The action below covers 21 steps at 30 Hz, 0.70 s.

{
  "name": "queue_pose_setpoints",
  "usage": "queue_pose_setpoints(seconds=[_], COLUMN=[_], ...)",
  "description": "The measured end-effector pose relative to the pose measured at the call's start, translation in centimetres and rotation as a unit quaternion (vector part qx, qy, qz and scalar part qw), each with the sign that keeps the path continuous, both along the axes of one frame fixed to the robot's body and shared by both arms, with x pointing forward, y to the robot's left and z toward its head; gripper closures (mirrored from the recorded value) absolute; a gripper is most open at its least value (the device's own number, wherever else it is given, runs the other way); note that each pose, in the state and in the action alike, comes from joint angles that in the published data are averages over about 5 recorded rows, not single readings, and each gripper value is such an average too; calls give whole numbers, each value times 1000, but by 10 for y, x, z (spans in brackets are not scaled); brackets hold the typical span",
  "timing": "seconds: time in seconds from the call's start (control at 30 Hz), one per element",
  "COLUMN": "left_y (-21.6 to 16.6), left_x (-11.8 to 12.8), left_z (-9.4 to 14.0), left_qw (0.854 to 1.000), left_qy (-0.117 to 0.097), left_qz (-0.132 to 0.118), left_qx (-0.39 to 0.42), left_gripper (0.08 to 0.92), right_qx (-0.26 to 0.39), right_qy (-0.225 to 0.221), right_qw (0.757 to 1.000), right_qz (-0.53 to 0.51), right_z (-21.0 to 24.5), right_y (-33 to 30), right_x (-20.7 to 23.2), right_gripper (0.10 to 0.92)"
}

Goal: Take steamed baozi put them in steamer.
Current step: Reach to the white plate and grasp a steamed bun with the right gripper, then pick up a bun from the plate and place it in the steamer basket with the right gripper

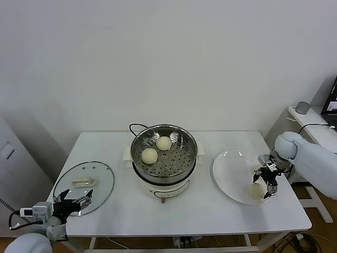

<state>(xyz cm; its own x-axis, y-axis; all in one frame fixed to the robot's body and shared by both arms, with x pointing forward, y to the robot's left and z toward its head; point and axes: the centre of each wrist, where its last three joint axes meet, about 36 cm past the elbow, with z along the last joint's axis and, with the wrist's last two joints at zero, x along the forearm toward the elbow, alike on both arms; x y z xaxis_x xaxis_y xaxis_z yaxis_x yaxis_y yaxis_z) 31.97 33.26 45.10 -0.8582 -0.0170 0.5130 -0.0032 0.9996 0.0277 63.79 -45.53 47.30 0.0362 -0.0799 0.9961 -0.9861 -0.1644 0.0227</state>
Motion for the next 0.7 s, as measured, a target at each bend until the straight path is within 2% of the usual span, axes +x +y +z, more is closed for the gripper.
queue_pose_setpoints(seconds=[0.2, 0.5, 0.7], left_y=[0, 0, -1], left_x=[0, 0, 0], left_z=[0, 0, 1], left_qw=[1000, 1000, 1000], left_qy=[0, 0, 0], left_qz=[0, 0, 0], left_qx=[1, 0, 0], left_gripper=[177, 177, 177], right_qx=[-2, 4, 10], right_qy=[0, -2, -8], right_qw=[1000, 1000, 1000], right_qz=[-3, -3, 2], right_z=[-5, -4, 13], right_y=[0, 5, 7], right_x=[1, 5, 9], right_gripper=[472, 527, 530])
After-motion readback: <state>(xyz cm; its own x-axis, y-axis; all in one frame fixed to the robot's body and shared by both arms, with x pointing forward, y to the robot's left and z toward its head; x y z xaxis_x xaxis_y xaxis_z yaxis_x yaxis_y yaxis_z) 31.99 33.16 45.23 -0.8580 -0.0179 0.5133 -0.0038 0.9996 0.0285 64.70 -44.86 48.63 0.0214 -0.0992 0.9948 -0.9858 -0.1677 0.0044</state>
